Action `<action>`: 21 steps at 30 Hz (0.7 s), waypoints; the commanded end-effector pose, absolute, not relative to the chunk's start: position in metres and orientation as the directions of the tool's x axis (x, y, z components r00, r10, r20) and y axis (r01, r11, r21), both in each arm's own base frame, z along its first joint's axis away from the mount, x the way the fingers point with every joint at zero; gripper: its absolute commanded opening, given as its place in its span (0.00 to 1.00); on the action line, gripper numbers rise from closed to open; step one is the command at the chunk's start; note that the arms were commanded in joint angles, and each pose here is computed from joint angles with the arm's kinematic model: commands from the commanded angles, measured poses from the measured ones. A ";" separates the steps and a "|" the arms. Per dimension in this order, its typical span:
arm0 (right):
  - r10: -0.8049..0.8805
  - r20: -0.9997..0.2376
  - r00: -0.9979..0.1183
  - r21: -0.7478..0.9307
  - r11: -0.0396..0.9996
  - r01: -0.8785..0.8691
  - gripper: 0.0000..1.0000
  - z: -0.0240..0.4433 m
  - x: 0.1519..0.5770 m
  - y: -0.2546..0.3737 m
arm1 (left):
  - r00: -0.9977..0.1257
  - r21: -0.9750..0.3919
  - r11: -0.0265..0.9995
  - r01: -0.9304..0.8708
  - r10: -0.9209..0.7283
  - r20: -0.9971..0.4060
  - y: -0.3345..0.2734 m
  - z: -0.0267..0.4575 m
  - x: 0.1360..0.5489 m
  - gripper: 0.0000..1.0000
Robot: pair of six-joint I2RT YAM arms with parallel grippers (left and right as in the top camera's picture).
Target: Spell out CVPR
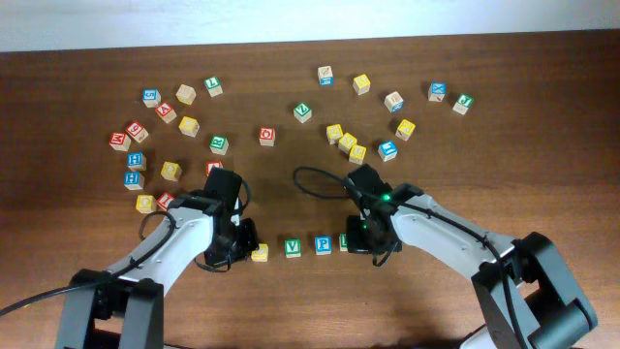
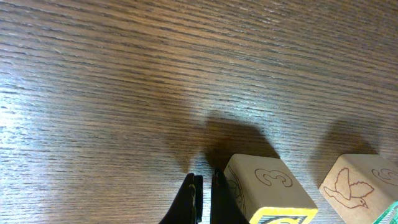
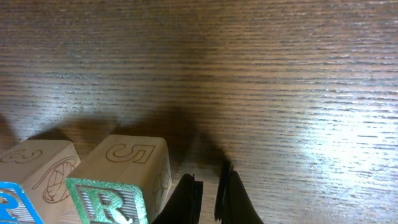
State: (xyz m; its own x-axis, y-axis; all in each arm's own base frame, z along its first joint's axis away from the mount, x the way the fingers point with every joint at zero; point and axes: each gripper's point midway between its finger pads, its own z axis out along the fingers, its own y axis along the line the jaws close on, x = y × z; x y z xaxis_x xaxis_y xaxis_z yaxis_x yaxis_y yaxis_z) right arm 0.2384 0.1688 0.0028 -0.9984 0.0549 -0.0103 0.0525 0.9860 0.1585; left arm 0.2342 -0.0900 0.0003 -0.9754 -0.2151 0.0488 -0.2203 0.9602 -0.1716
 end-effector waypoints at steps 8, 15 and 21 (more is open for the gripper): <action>0.046 -0.006 -0.999 0.221 0.974 0.043 0.04 0.002 0.238 0.182 | -0.979 -0.168 0.965 -0.203 -0.198 0.046 -0.090 -0.003 0.234 0.00; 0.043 -0.004 -0.999 0.242 0.969 0.041 0.04 0.003 0.238 0.186 | -0.980 -0.176 0.964 -0.200 -0.197 0.032 -0.091 -0.003 0.238 0.00; 0.009 0.012 -1.000 0.295 0.955 0.012 0.04 0.005 0.235 0.196 | -0.980 -0.211 0.957 -0.197 -0.194 0.035 -0.097 -0.001 0.239 0.00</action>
State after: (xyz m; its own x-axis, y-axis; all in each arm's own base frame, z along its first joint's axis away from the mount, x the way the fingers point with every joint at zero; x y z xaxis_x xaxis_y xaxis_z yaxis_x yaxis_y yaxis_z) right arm 0.2423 0.1878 0.0062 -0.9992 0.0380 -0.0140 0.0331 0.9658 0.2573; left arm 0.2422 -0.0930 0.0009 -0.9766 -0.2144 0.0198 -0.2141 0.9578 -0.1919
